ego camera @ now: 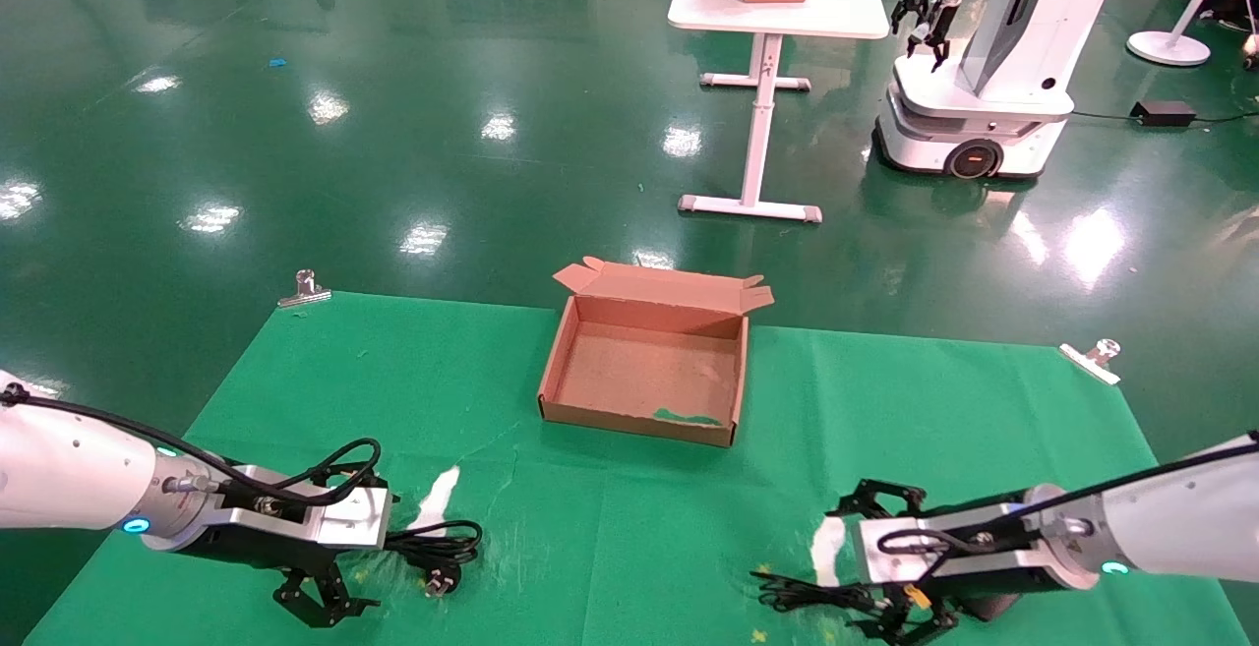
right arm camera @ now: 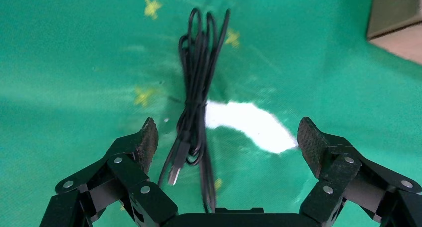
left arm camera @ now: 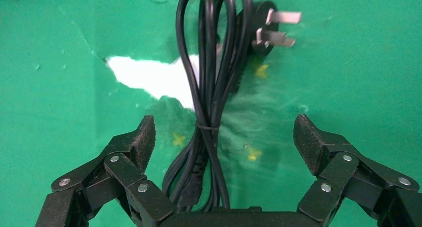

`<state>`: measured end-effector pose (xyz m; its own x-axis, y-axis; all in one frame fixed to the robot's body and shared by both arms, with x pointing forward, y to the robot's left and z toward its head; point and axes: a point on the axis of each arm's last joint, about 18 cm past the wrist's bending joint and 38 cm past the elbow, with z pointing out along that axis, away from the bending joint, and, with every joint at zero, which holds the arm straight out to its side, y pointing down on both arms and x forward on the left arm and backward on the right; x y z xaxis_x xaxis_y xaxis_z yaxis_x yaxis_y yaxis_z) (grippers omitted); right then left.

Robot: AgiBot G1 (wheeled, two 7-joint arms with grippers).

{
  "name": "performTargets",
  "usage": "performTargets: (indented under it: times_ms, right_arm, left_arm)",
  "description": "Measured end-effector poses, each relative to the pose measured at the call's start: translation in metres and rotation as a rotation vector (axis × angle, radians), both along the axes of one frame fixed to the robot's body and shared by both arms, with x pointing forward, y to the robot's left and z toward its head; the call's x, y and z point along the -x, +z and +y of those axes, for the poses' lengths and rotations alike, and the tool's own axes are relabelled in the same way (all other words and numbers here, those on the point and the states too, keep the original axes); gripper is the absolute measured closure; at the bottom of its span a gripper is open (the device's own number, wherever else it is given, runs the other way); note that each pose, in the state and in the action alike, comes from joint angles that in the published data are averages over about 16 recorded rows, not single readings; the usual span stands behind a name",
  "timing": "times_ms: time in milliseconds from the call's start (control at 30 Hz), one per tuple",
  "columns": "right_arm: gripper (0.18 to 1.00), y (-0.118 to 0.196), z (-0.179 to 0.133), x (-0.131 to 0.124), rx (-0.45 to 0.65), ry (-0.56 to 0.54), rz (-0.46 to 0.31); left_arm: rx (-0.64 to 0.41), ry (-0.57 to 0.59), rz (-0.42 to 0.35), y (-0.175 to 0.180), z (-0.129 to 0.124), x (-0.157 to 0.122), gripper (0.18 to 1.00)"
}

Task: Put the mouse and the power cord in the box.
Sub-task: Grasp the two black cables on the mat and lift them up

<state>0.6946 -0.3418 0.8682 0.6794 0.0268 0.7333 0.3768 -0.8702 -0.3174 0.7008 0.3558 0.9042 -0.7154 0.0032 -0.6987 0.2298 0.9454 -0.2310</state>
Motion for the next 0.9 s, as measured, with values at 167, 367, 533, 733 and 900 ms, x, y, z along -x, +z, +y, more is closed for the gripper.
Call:
performTargets:
  times_ms: [167,367,533,733,900]
  right_arm:
    - [0.179,-0.0039,-0.0013,-0.0011,0.021,0.002,0.004]
    - [0.186,-0.0056,-0.0021,-0.0013,0.038,0.006,0.006]
    - [0.204,-0.0059,-0.0022,-0.0014,0.041,0.006,0.007]
    - [0.259,-0.0057,-0.0022,-0.0011,0.04,0.008,0.007]
    - [0.321,-0.0056,-0.0022,-0.0009,0.039,0.009,0.006]
  left_arm:
    - [-0.013,-0.001,-0.003,-0.0042,0.0017,-0.0021,0.184]
    - [-0.03,-0.005,-0.006,-0.0056,0.0027,-0.0032,0.187]
    - [-0.038,-0.008,-0.006,-0.0057,0.0027,-0.0032,0.204]
    - [-0.035,-0.008,-0.006,-0.0054,0.0026,-0.0031,0.247]
    - [-0.031,-0.007,-0.008,-0.0053,0.0025,-0.0031,0.314]
